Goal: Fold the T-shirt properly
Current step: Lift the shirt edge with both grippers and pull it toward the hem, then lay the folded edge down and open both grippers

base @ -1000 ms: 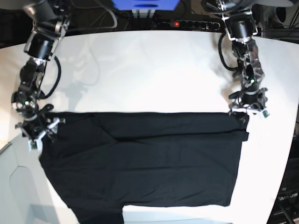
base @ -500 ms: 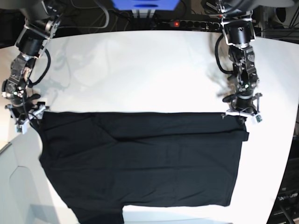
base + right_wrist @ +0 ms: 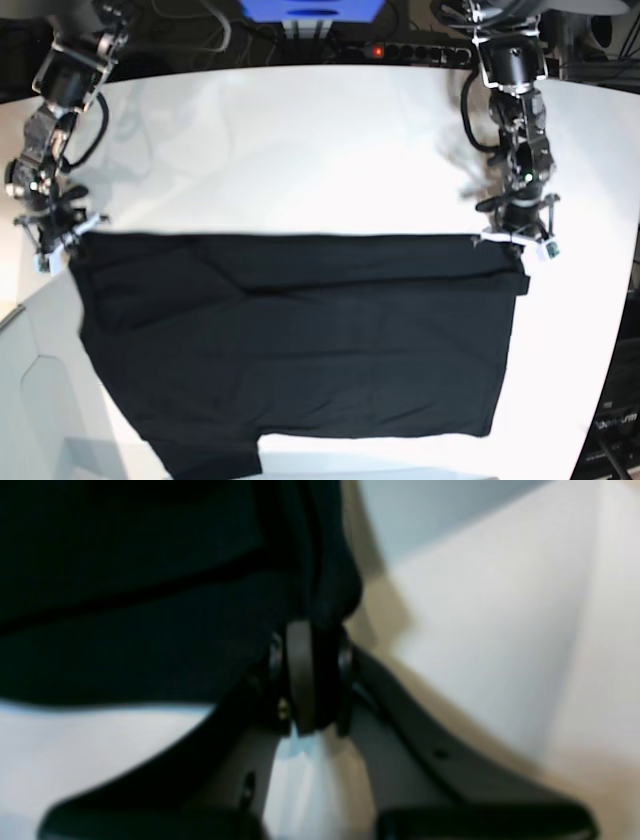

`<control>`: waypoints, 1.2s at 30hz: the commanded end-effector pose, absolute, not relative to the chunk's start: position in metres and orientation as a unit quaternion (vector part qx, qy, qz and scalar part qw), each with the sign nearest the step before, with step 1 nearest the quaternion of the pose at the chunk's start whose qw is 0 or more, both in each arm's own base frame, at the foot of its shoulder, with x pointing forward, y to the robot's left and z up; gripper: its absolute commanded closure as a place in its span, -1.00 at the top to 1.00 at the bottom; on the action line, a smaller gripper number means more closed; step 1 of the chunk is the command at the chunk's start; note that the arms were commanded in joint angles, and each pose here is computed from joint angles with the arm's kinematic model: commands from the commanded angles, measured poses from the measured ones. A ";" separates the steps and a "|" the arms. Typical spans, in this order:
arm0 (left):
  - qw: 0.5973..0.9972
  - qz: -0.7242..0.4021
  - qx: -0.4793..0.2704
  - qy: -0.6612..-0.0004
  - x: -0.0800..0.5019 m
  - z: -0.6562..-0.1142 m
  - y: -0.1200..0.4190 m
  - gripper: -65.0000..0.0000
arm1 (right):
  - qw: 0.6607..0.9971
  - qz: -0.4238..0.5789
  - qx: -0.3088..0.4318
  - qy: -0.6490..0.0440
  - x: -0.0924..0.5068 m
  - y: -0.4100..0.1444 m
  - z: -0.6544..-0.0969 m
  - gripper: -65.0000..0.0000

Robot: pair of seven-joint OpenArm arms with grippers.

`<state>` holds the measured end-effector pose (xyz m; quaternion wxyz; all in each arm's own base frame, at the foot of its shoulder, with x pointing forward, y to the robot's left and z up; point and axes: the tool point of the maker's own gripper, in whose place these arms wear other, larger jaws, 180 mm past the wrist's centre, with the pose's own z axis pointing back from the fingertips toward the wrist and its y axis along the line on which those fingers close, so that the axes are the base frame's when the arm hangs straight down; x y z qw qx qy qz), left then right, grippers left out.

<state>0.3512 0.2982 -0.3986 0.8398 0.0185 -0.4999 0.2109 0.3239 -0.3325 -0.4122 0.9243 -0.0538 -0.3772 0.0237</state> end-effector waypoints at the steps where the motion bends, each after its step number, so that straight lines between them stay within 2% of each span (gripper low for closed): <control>1: 0.810 0.199 0.023 -0.550 0.372 -0.362 0.305 -1.00 | 0.905 0.033 -0.071 -0.419 0.344 -0.341 -0.378 -1.00; 4: 0.793 0.188 0.023 -0.579 0.385 -0.333 0.306 -1.00 | 0.900 0.046 -0.092 -0.424 0.356 -0.342 -0.349 -1.00; 9: 0.793 0.188 0.010 -0.579 0.409 -0.307 0.308 -1.00 | 0.893 0.041 -0.121 -0.431 0.386 -0.361 -0.303 -1.00; 19: 0.790 0.187 -0.012 -0.584 0.443 -0.268 0.300 -1.00 | 0.892 0.042 -0.094 -0.440 0.460 -0.359 -0.257 -1.00; 25: 0.805 0.187 -0.008 -0.563 0.426 -0.292 0.301 -1.00 | 0.901 0.046 -0.108 -0.417 0.437 -0.368 -0.277 -1.00; 29: 0.810 0.218 0.006 -0.544 0.400 -0.314 0.323 -1.00 | 0.908 0.064 -0.121 -0.395 0.411 -0.367 -0.299 -1.00; 36: 0.824 0.212 0.027 -0.525 0.358 -0.334 0.327 -1.00 | 0.905 0.047 -0.162 -0.391 0.342 -0.380 -0.310 -1.00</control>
